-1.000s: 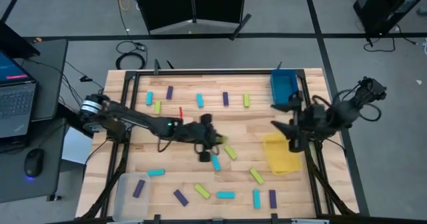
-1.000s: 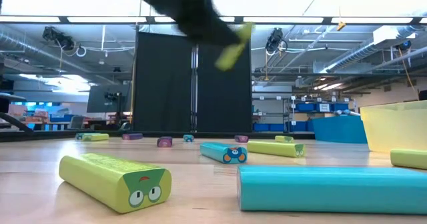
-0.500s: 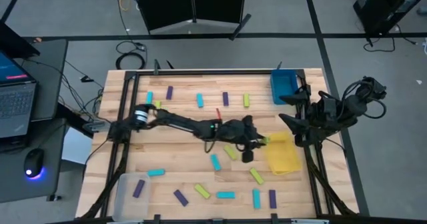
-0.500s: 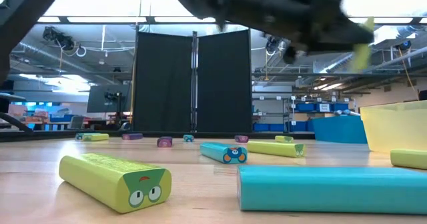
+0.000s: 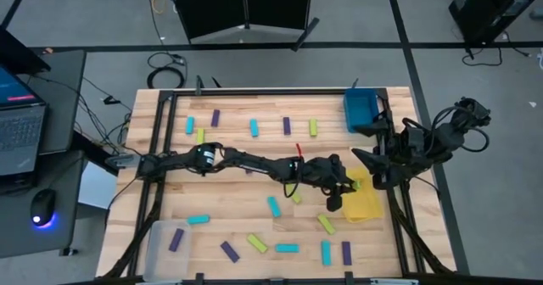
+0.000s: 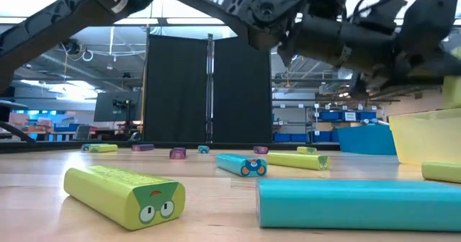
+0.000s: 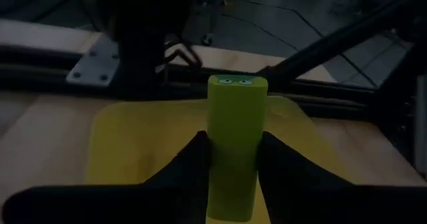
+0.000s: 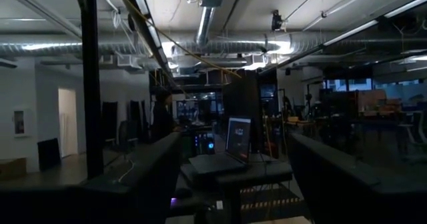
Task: Sort blocks
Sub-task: Put the green block into the yellow bin, then put the blue block into the blue bin
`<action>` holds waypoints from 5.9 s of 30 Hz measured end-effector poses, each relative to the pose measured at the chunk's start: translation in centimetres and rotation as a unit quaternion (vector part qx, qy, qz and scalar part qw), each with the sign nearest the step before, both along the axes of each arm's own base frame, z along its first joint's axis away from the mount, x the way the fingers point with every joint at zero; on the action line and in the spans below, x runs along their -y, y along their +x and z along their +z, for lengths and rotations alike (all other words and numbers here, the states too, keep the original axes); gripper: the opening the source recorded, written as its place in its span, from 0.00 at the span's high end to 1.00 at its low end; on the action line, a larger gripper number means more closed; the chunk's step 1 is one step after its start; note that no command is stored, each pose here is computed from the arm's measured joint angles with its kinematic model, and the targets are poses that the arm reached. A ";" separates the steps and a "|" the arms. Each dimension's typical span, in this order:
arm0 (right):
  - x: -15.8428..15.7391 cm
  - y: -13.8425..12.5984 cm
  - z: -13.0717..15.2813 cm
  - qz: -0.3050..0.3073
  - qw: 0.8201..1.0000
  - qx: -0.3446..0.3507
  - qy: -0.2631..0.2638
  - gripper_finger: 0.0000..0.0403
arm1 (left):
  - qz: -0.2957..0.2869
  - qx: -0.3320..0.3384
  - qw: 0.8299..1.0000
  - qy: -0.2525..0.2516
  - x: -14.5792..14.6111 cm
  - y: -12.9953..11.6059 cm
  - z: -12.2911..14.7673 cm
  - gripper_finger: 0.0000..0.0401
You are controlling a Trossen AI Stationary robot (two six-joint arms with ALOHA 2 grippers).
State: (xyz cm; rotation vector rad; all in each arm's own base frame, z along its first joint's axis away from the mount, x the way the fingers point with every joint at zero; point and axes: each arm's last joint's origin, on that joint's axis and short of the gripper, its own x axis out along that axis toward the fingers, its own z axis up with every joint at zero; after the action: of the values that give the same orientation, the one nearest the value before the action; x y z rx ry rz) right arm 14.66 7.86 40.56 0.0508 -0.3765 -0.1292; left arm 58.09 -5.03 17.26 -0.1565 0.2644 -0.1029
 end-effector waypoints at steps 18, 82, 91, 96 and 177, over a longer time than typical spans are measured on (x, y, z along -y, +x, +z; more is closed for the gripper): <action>0.1 -0.1 0.0 -0.017 1.000 -0.004 0.000 0.29 | 0.009 0.017 0.999 0.026 -1.1 -3.2 3.2 0.45; 21.3 33.6 -26.3 -0.282 0.735 -0.538 0.303 0.22 | 0.178 0.237 0.954 -0.039 -4.0 -44.9 13.6 0.58; 20.5 33.8 -26.3 -0.266 0.734 -0.541 0.313 0.25 | 0.179 0.237 0.954 -0.039 -4.0 -44.9 13.6 0.58; 20.4 33.7 -26.4 -0.257 0.728 -0.548 0.321 0.27 | 0.181 0.237 0.954 -0.039 -4.0 -44.9 13.6 0.58; 20.2 36.4 -27.7 -0.324 0.668 -0.561 0.367 0.01 | 0.174 0.215 0.960 -0.036 -3.9 -44.9 13.2 0.58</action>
State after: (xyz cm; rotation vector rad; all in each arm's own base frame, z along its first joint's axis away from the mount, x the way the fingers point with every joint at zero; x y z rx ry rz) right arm 51.07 -12.29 12.86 0.6161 0.9692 -0.9751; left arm 13.20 -1.10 30.42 -0.2461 -0.2042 0.2029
